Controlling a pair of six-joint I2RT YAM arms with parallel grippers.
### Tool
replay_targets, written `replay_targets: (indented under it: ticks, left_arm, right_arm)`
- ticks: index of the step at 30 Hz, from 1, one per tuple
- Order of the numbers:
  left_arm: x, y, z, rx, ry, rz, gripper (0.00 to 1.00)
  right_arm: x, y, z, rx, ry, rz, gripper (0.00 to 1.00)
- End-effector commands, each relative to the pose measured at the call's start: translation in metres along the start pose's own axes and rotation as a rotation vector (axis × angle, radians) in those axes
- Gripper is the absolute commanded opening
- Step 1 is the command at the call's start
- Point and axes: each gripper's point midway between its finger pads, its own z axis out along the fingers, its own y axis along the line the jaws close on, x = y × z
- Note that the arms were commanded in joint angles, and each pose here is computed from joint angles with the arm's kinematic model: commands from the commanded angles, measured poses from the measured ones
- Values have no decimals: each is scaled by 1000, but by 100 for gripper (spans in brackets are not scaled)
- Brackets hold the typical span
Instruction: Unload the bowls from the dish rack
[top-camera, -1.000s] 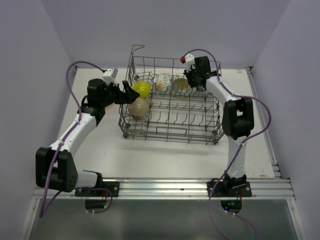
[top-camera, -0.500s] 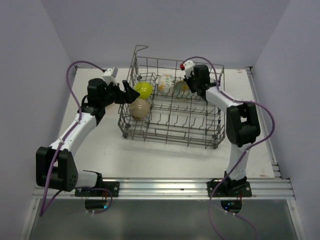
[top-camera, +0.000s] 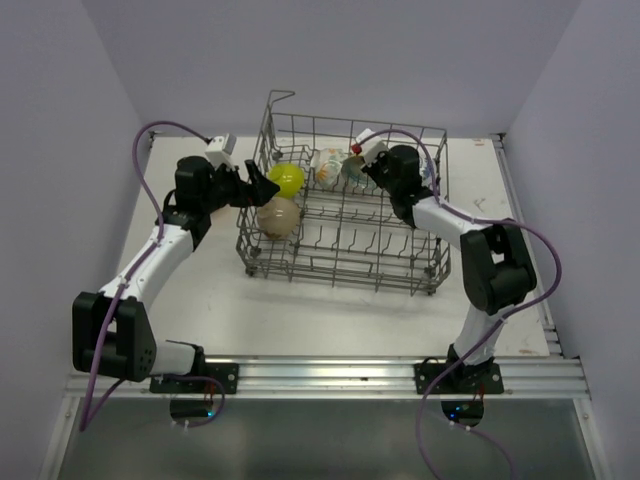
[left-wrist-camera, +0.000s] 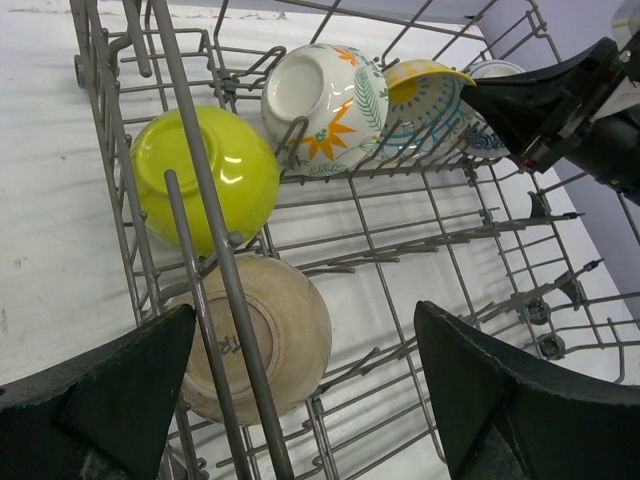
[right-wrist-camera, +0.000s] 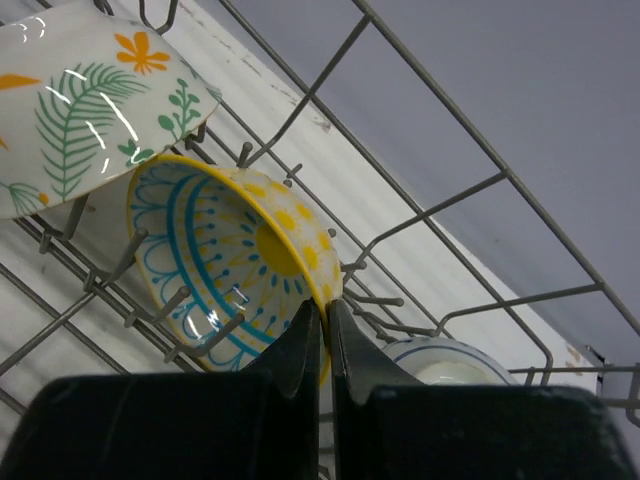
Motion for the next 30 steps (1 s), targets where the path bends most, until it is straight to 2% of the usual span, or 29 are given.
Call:
replay_targets:
  ticks: [1, 8, 13, 19, 25, 30]
  left_arm:
    - [0, -2, 4, 9, 8, 6, 95]
    - [1, -1, 5, 9, 11, 1, 95]
    - [1, -1, 5, 10, 13, 1, 95]
    - [-3, 0, 3, -7, 1, 23, 98]
    - [-20, 3, -4, -52, -45, 77, 100]
    - [-37, 3, -18, -102, -86, 121, 100]
  right_arm:
    - [-136, -54, -41, 163, -467, -23, 0]
    - [-135, -64, -53, 236, -462, -87, 0]
    - [-145, -80, -71, 323, -483, -80, 0]
    - [-164, -90, -91, 334, -523, -50, 0]
    - [-169, -89, -118, 296, -494, 45, 0]
    - [-166, -77, -140, 202, -448, 238, 0]
